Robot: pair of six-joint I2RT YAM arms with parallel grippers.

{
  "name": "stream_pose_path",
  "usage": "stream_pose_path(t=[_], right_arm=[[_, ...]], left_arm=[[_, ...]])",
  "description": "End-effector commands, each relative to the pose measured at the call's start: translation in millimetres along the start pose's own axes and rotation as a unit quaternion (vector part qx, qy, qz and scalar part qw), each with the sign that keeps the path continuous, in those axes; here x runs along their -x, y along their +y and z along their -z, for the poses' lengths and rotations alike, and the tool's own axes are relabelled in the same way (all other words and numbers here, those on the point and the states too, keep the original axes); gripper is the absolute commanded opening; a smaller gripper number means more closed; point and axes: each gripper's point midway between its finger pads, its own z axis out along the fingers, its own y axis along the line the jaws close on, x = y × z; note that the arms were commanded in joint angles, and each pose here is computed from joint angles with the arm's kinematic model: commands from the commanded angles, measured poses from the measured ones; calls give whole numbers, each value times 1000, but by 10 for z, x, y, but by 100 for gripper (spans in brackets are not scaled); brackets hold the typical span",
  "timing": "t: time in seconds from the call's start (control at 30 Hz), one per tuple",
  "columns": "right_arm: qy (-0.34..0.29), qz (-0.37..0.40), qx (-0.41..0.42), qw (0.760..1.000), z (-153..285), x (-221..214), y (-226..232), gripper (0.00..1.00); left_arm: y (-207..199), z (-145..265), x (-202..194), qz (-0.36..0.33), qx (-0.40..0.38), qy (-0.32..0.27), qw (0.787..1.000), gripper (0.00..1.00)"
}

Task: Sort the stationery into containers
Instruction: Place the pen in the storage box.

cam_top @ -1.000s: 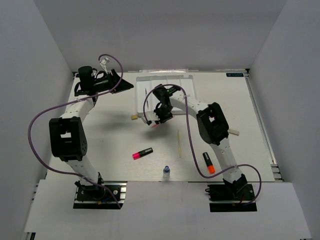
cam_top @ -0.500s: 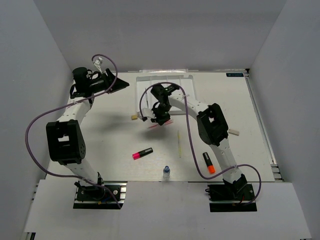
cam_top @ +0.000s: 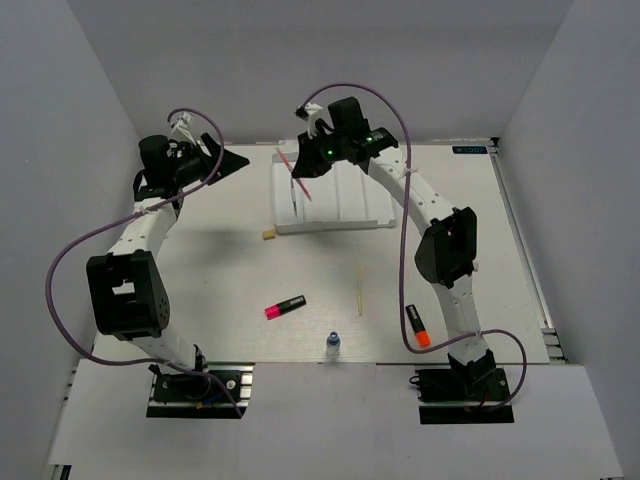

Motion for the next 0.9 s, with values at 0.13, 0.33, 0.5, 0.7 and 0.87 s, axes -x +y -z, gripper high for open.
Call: stream_pose_path(t=[0.13, 0.33, 0.5, 0.7, 0.87], right_arm=[[-34, -276, -39, 960, -328, -80, -419, 0], [-62, -351, -49, 933, -514, -85, -634, 0], [-61, -389, -70, 917, -689, -265, -803, 0], [-70, -391, -87, 914, -850, -355, -936, 21], [-82, -376, -94, 918, -825, -283, -982, 43]], left_arm=[[-36, 82, 35, -16, 17, -14, 1000, 67], [70, 67, -53, -4, 27, -9, 1000, 67], [136, 80, -101, -2, 40, -8, 999, 67], [169, 123, -134, -3, 57, -9, 998, 70], [186, 159, -173, -13, 67, -2, 998, 70]])
